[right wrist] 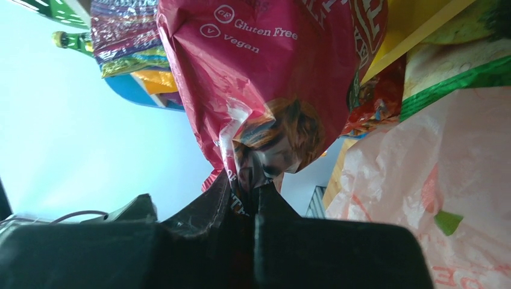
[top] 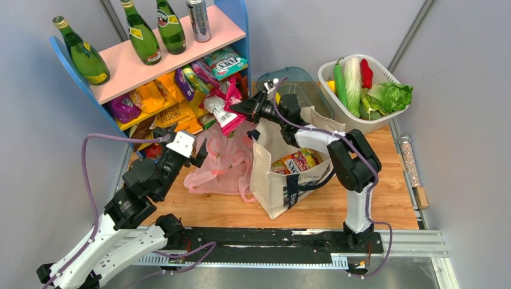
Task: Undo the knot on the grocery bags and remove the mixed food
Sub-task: Place the potato chip on the shelf.
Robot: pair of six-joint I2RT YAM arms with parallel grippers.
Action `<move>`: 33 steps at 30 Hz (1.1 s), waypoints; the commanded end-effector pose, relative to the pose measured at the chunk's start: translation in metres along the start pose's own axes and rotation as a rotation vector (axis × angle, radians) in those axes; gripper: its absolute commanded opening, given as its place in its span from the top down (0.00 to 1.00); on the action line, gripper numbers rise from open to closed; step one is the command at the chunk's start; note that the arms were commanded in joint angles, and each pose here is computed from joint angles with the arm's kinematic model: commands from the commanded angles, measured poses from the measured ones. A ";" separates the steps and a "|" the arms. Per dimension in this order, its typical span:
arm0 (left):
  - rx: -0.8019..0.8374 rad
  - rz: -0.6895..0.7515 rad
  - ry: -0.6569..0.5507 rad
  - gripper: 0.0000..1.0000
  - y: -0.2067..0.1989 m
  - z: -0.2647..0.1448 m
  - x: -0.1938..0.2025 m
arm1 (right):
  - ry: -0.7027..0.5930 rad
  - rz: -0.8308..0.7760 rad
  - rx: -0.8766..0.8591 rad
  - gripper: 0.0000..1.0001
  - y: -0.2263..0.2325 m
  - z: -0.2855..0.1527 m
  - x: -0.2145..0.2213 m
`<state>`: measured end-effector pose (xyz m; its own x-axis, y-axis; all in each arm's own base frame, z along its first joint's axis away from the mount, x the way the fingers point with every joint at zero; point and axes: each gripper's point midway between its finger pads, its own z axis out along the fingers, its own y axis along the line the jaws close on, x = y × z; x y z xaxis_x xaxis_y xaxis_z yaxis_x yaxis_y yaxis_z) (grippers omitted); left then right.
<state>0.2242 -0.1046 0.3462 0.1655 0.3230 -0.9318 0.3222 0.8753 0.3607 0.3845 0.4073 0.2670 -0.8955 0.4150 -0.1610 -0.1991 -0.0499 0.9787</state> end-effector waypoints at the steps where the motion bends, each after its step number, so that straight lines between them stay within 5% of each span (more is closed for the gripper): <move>1: 0.001 0.000 -0.006 0.00 0.000 0.002 -0.002 | -0.039 -0.107 0.011 1.00 0.007 0.019 -0.012; 33: 0.004 0.004 0.006 0.00 -0.001 0.006 0.003 | -0.047 -0.171 0.172 1.00 -0.057 0.092 -0.050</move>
<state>0.2271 -0.1038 0.3424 0.1563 0.3316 -0.9304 0.3197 0.8743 0.3653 0.4655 0.4619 0.2107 -0.8681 0.4179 -0.2680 -0.2082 0.1836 0.9607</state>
